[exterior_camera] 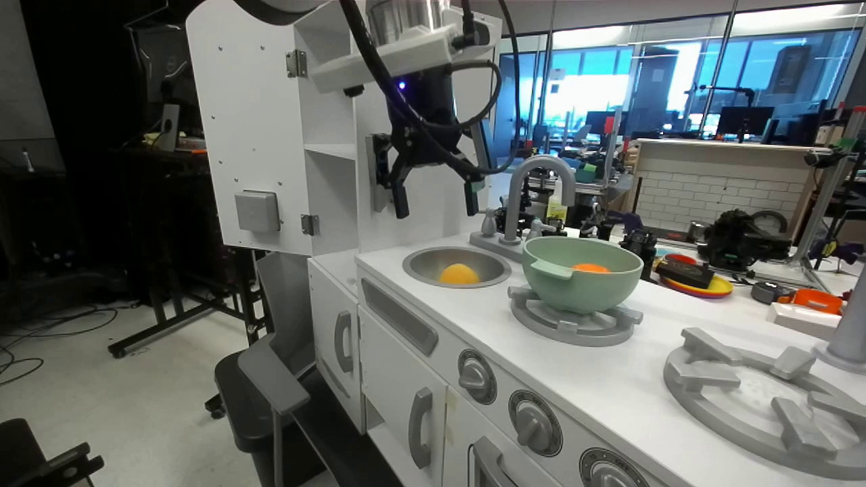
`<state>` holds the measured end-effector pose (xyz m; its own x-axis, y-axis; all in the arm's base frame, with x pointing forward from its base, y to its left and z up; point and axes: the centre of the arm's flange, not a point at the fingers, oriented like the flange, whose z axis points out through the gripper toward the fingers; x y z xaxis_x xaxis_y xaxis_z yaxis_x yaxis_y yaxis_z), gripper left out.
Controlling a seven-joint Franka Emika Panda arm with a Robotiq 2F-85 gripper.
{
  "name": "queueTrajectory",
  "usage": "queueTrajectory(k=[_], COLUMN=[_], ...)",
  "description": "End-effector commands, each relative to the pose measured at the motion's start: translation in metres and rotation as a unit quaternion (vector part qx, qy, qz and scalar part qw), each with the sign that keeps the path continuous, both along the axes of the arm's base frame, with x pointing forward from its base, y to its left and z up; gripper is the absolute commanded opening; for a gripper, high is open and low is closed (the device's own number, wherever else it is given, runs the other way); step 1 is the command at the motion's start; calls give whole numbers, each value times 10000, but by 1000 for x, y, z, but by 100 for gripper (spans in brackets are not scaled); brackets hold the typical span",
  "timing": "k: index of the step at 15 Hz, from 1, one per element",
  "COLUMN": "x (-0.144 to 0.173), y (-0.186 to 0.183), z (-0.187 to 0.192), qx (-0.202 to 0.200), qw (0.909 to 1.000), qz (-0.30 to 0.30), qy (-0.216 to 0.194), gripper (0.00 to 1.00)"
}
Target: Open the upper cupboard then move the objects from the sink and the green plate then put them on the second shelf of the cupboard
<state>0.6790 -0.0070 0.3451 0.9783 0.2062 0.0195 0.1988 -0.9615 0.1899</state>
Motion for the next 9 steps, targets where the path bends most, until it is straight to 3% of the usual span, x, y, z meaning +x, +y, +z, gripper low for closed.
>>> queueTrajectory(k=[1, 9], x=[42, 96], y=[0, -5], z=[-16, -51], qx=[225, 290], qw=[9996, 9988], qz=[115, 374], qy=[-94, -150], gripper=[100, 100])
